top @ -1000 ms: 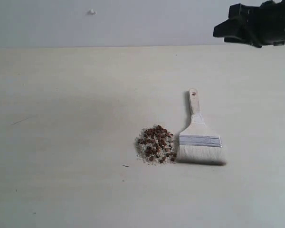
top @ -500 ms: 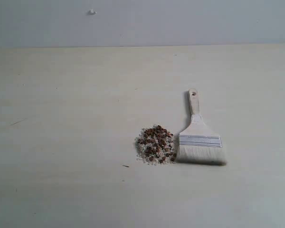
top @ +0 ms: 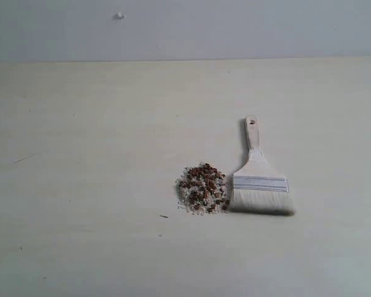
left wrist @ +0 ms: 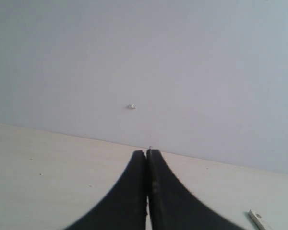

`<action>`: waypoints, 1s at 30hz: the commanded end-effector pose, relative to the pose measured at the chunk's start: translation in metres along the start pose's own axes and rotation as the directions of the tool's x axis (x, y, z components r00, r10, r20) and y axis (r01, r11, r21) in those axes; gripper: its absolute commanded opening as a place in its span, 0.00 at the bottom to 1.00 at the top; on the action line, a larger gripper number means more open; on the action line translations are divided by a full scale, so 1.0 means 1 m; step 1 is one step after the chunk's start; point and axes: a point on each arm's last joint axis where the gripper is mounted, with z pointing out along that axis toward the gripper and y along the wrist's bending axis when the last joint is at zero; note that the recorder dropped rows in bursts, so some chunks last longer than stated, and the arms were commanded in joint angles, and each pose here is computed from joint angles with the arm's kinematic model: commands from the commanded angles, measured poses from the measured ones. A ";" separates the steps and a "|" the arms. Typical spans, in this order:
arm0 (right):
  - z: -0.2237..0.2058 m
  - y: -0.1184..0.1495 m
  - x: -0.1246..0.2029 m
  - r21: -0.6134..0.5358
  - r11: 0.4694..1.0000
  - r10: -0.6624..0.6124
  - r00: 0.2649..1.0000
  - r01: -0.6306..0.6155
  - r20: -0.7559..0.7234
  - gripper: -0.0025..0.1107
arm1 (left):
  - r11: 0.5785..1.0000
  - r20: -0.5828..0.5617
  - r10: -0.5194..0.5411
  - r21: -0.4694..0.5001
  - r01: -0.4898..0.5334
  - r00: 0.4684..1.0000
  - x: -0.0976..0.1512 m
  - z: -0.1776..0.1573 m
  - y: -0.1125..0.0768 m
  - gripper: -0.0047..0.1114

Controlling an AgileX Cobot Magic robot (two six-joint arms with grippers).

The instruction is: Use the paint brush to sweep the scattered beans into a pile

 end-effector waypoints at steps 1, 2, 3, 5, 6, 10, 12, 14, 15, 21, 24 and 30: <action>-0.002 -0.003 0.002 0.025 0.999 0.036 0.999 -0.036 -0.009 0.02 | 1.000 0.000 0.004 0.009 -0.004 1.000 0.001 -0.001 0.000 0.04; -0.002 -0.003 0.002 0.025 0.999 0.036 0.999 -0.036 -0.009 0.02 | 1.000 0.000 0.004 0.009 -0.004 1.000 0.001 -0.001 0.000 0.04; -0.002 -0.003 0.003 0.027 0.999 0.036 0.999 -0.036 -0.010 0.02 | 1.000 0.000 0.004 0.009 -0.004 1.000 0.001 -0.001 0.000 0.04; -0.002 -0.003 0.003 0.027 0.999 0.036 0.999 -0.036 -0.010 0.02 | 1.000 0.000 0.004 0.009 -0.004 1.000 0.001 -0.001 0.000 0.04; -0.002 -0.003 0.003 0.026 0.999 0.034 0.999 -0.034 -0.010 0.02 | 1.000 0.000 0.004 0.009 -0.004 1.000 0.001 -0.001 0.000 0.04; -0.002 -0.003 0.003 0.026 0.999 0.034 0.999 -0.034 -0.010 0.02 | 1.000 0.000 0.004 0.009 -0.004 1.000 0.001 -0.001 0.000 0.04; -0.002 -0.003 0.003 0.026 0.999 0.034 0.999 -0.034 -0.010 0.02 | 1.000 0.000 0.004 0.009 -0.004 1.000 0.001 -0.001 0.000 0.04; -0.002 -0.003 0.003 0.026 0.999 0.034 0.999 -0.034 -0.010 0.02 | 1.000 0.000 0.004 0.009 -0.004 1.000 0.001 -0.001 0.000 0.04; -0.002 -0.003 0.003 0.026 0.999 0.034 0.999 -0.034 -0.010 0.02 | 1.000 0.000 0.004 0.009 -0.004 1.000 0.001 -0.001 0.000 0.04; -0.002 -0.003 0.003 0.026 0.999 0.034 0.999 -0.034 -0.010 0.02 | 1.000 0.000 0.004 0.009 -0.004 1.000 0.001 -0.001 0.000 0.04; -0.002 -0.003 0.003 0.027 0.999 0.038 0.999 -0.038 -0.010 0.02 | 1.000 0.000 0.004 0.009 -0.004 1.000 0.001 -0.001 0.000 0.04; -0.002 -0.003 0.003 0.027 0.999 0.038 0.999 -0.038 -0.010 0.02 | 1.000 0.000 0.004 0.009 -0.004 1.000 0.001 -0.001 0.000 0.04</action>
